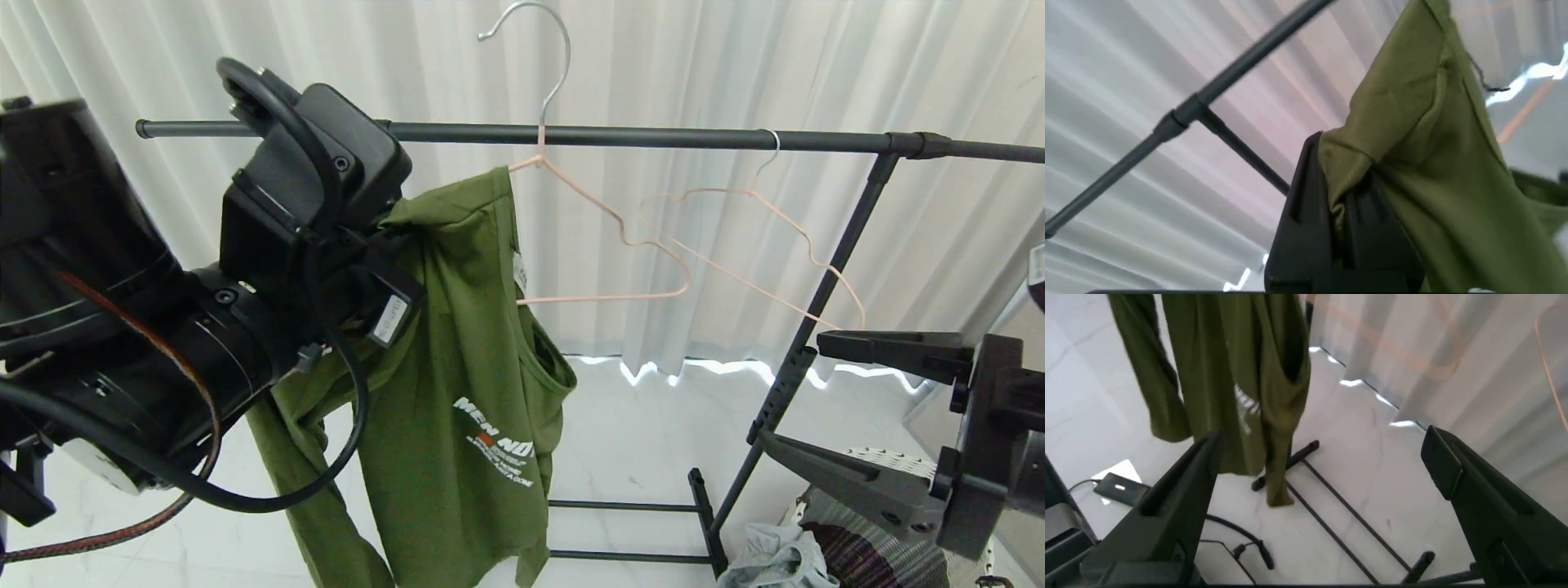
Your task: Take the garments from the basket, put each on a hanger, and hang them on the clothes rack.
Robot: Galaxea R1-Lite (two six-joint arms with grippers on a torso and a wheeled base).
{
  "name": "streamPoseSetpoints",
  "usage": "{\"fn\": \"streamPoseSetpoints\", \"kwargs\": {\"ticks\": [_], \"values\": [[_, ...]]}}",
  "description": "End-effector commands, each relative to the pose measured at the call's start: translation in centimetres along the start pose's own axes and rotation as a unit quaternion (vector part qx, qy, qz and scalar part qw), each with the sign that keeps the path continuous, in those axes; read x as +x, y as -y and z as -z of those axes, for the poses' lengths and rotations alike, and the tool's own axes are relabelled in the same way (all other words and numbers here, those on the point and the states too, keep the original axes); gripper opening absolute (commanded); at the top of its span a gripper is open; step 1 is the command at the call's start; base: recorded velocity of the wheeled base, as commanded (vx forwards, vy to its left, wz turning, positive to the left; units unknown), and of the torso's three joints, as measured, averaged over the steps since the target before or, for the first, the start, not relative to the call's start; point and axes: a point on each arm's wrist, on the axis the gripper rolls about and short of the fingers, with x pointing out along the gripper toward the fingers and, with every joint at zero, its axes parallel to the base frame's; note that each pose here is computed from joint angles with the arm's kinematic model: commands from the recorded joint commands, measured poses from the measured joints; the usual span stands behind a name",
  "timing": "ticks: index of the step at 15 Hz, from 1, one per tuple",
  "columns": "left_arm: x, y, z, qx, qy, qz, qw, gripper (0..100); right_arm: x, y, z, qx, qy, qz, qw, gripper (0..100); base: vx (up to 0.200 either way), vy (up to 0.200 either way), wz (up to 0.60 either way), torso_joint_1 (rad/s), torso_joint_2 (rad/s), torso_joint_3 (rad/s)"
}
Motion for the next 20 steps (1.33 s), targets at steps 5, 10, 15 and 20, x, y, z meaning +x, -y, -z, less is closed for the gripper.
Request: {"fn": "streamPoseSetpoints", "kwargs": {"ticks": [5, 10, 15, 20], "values": [[0.0, 0.1, -1.3, -0.019, 0.036, -0.012, 0.9991, 0, 6.6, -0.3, 1.8, 0.071, -0.066, 0.064, 0.9932, 100, 0.0, 0.0, 0.0, 0.0, 0.0, 0.0], [0.0, -0.5, -2.7, -0.034, 0.067, -0.027, 0.9968, 0, 11.6, -0.7, 1.5, 0.118, 0.036, 0.082, 0.989, 100, 0.0, 0.0, 0.0, 0.0, 0.0, 0.0], [-0.7, -0.1, -4.2, -0.046, 0.103, -0.015, 0.9935, 0, 12.7, -1.8, 0.5, 0.118, 0.055, 0.064, 0.9895, 100, 0.0, 0.0, 0.0, 0.0, 0.0, 0.0], [-0.8, 0.2, -4.3, -0.047, 0.105, -0.01, 0.9933, 0, 13.5, -1.6, -0.2, 0.122, 0.067, 0.086, 0.9865, 100, 0.0, 0.0, 0.0, 0.0, 0.0, 0.0]]}}
